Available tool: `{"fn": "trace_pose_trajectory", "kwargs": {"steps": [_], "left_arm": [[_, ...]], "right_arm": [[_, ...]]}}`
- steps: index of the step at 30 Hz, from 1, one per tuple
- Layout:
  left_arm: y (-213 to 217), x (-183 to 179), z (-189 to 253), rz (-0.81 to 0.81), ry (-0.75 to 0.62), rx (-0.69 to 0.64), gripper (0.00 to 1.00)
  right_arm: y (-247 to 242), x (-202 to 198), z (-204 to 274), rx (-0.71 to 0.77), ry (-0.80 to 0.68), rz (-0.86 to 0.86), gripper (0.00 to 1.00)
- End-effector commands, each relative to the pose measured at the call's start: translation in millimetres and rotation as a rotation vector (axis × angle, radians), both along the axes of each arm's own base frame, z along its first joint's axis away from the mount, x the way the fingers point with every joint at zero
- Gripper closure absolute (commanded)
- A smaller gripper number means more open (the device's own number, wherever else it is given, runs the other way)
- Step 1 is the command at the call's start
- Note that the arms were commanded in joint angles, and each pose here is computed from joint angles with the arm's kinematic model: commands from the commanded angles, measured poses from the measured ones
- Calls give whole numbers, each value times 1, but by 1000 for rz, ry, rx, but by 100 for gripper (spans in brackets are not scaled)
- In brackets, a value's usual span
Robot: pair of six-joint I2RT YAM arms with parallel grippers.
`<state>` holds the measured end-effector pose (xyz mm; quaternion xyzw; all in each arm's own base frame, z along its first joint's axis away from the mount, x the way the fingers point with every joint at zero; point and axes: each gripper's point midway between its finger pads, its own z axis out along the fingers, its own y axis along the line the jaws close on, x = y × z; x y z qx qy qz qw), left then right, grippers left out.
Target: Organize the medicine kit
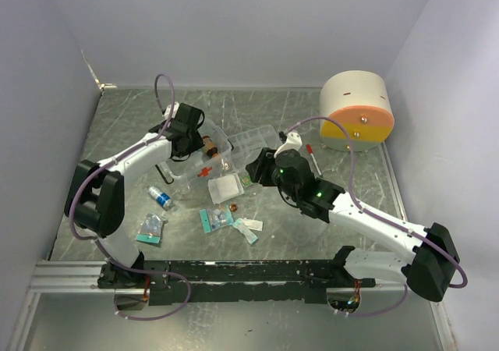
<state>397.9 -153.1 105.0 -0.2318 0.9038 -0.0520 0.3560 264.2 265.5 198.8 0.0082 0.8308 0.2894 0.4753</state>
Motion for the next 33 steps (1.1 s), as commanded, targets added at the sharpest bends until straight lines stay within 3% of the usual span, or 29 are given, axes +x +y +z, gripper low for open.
{"fn": "trace_pose_trajectory", "kwargs": {"steps": [1, 15, 21, 27, 33], "left_arm": [[-6, 22, 15, 70, -97, -34, 57], [-20, 26, -24, 92, -27, 38, 52], [-26, 34, -31, 83, -25, 52, 47], [-23, 37, -34, 74, -16, 94, 31], [-22, 34, -35, 38, 0, 119, 32]], "right_arm": [[-5, 1, -5, 6, 2, -18, 55], [-2, 1, -8, 6, 8, -6, 55], [-7, -1, -7, 4, 9, -16, 55], [-10, -2, -6, 6, 7, -23, 55], [-10, -3, -7, 8, -1, -16, 58]]}}
